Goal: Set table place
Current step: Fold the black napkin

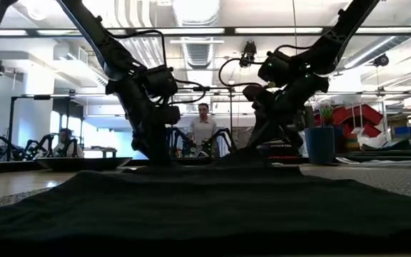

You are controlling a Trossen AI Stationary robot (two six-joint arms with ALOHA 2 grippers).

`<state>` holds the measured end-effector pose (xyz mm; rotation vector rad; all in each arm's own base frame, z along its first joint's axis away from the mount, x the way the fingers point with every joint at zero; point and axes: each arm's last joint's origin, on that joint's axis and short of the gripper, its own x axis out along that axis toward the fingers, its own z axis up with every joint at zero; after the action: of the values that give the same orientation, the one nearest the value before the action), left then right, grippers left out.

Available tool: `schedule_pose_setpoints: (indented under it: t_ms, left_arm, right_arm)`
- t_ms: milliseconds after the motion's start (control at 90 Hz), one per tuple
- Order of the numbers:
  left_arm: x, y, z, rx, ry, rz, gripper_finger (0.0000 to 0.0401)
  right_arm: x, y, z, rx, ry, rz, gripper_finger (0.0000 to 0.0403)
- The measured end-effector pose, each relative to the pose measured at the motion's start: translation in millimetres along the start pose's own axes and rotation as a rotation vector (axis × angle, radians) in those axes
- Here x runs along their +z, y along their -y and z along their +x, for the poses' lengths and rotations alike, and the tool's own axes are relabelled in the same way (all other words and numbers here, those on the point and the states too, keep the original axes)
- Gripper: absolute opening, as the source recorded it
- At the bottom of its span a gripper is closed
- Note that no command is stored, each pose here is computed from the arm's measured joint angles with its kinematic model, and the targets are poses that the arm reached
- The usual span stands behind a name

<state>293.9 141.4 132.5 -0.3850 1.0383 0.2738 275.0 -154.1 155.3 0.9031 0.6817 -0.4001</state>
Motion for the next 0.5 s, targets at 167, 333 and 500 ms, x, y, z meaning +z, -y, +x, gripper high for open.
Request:
schedule_pose_setpoints:
  t_ms: [167, 333, 500]
  left_arm:
    - [2.1, -4.2, -6.1, 0.019, 0.014, -0.02, 0.0025]
    - [6.9, -9.5, -20.9, 0.031, 0.017, -0.014, 0.0004]
    - [8.2, -8.8, -26.1, 0.003, -0.009, -0.019, 0.0002]
  right_arm:
    - [-0.1, -0.9, -0.1, 0.024, -0.011, -0.001, 0.0]
    - [1.0, -4.2, -2.3, 0.067, -0.017, -0.005, 0.0]
    - [4.1, -10.1, -10.3, 0.1, 0.006, -0.02, 0.0]
